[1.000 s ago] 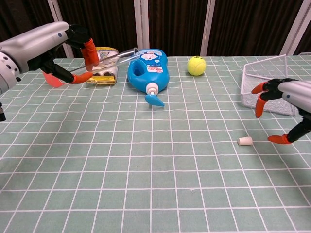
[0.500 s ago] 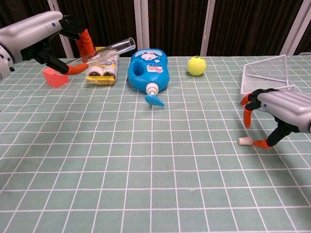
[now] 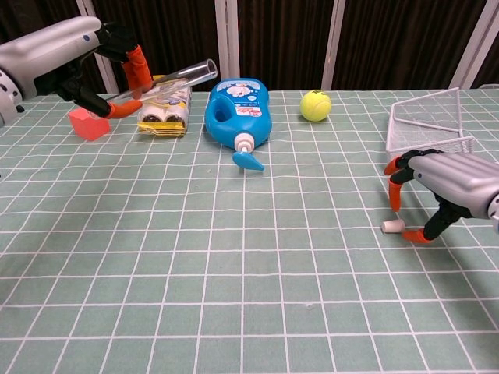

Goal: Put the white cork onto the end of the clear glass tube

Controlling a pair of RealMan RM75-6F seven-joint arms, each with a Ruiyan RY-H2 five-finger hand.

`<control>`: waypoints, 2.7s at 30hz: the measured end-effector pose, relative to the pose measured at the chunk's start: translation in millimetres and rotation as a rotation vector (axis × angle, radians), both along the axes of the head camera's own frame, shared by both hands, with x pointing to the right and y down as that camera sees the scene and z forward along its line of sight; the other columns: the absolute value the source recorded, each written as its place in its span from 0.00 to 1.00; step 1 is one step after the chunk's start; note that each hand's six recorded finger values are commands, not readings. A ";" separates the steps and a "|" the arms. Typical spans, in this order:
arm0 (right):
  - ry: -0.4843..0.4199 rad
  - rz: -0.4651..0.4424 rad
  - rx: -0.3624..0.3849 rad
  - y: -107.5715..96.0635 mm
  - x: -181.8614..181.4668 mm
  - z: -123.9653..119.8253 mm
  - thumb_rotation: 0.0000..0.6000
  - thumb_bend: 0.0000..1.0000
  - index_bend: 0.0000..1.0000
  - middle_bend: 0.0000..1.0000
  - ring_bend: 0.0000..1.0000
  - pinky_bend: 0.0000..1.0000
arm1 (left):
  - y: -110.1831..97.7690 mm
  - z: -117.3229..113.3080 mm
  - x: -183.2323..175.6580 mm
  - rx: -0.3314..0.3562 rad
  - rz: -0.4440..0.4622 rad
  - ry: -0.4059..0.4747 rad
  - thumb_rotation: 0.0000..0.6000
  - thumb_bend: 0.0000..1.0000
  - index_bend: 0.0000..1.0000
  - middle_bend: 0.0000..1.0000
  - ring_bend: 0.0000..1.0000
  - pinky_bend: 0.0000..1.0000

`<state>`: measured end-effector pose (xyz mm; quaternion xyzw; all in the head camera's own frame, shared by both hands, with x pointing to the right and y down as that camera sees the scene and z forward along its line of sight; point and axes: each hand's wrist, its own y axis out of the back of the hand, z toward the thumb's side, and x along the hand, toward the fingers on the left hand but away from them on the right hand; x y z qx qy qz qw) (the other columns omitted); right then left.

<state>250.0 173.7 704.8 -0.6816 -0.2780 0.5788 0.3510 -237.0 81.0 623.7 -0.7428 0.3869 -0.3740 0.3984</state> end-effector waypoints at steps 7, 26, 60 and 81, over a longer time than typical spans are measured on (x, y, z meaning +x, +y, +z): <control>0.021 -0.013 -0.011 1.6 1.6 3.0 1.00 0.26 0.52 0.18 0.05 0.04 | -0.5 1.3 -0.4 -0.001 0.000 -0.002 1.00 0.59 0.54 0.51 0.05 0.00; 0.014 -0.005 -0.017 2.3 -2.0 6.5 1.00 0.36 0.52 0.18 0.05 0.04 | 1.2 3.3 -1.1 -0.003 -0.002 -0.007 1.00 0.59 0.53 0.51 0.05 0.00; 0.012 -0.004 0.013 1.9 -4.8 2.7 1.00 0.46 0.59 0.20 0.05 0.04 | 3.4 6.8 -4.8 -0.022 -0.024 0.012 1.00 0.59 0.54 0.51 0.05 0.00; -0.118 -0.056 0.452 -75.1 -8.0 -86.8 1.00 0.46 0.59 0.20 0.05 0.04 | 24.3 41.7 48.1 -0.200 -0.133 0.116 1.00 0.60 0.54 0.52 0.05 0.00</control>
